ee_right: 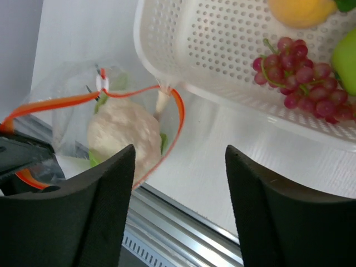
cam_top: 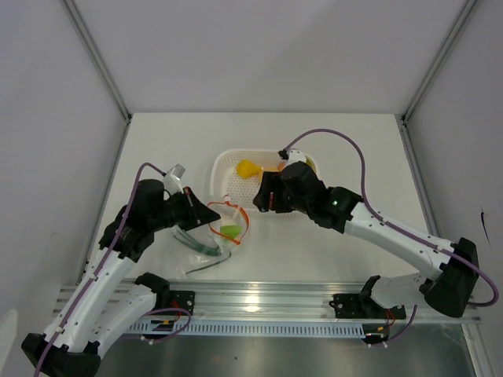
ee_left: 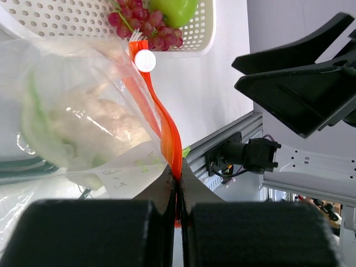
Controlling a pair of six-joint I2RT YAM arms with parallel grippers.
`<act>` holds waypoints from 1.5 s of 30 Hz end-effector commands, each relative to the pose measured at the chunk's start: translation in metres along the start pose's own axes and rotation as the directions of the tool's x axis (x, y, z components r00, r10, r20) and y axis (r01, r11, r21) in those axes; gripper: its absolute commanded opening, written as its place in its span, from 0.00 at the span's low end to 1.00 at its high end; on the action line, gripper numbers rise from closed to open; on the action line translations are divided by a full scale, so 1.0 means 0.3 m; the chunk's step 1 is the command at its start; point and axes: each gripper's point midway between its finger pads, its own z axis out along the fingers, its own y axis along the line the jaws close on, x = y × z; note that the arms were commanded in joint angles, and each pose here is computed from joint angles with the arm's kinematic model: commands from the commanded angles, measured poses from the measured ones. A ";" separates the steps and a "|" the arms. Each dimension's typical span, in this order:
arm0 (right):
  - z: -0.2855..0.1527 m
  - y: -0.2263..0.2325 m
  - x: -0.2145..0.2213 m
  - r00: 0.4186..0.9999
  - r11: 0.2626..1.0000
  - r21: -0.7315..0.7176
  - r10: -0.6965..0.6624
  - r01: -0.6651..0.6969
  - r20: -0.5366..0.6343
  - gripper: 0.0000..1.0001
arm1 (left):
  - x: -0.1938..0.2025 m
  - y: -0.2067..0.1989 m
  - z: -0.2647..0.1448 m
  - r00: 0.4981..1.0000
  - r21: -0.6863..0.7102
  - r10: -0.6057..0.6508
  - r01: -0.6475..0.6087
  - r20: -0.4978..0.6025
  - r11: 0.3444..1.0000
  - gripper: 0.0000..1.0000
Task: Place the food in the zip-top bag and seal the zipper
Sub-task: Place the fake vegetable in the zipper food storage bag, then adjust the zipper food storage bag at the center of the board.
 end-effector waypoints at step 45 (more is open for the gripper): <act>0.174 0.129 0.052 0.994 0.979 -0.202 0.008 -0.029 -0.105 0.00 | 0.000 0.006 -0.039 0.999 -0.019 0.037 -0.036 0.039 0.999 0.01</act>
